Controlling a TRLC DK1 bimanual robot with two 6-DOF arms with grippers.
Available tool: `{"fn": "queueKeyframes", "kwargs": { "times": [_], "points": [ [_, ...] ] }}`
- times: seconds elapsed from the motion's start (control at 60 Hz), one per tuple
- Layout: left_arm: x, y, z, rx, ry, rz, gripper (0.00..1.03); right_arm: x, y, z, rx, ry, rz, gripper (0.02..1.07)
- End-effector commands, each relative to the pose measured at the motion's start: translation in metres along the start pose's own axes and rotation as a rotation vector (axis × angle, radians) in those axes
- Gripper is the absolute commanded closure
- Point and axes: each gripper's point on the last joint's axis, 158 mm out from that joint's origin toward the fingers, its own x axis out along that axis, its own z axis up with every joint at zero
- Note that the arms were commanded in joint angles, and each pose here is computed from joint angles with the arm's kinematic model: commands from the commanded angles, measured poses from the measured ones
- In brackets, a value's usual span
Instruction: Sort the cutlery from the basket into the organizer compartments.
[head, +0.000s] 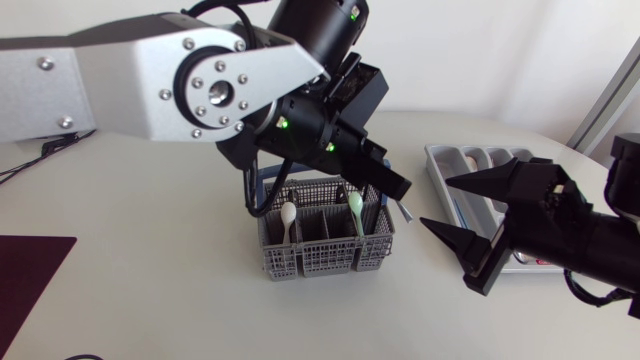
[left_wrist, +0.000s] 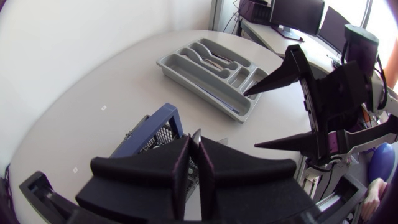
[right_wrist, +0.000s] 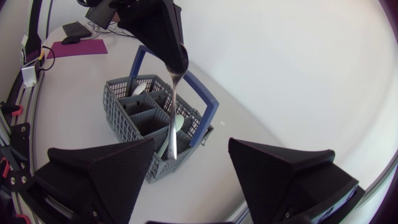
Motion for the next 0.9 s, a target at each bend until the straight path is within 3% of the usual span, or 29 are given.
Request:
{"fn": "queueKeyframes", "kwargs": {
  "times": [0.0, 0.167, 0.883],
  "points": [
    [0.003, 0.003, 0.009, -0.067, -0.004, -0.014, 0.97, 0.009, 0.007, -0.001, 0.032, 0.009, 0.016, 0.25],
    [0.007, 0.003, 0.009, -0.086, 0.009, -0.025, 0.97, 0.018, 0.009, 0.005, 0.038, 0.008, 0.025, 0.32],
    [0.017, -0.004, 0.006, -0.122, 0.036, -0.072, 0.97, 0.053, 0.014, 0.028, 0.05, 0.03, 0.041, 0.86]
  ]
}}
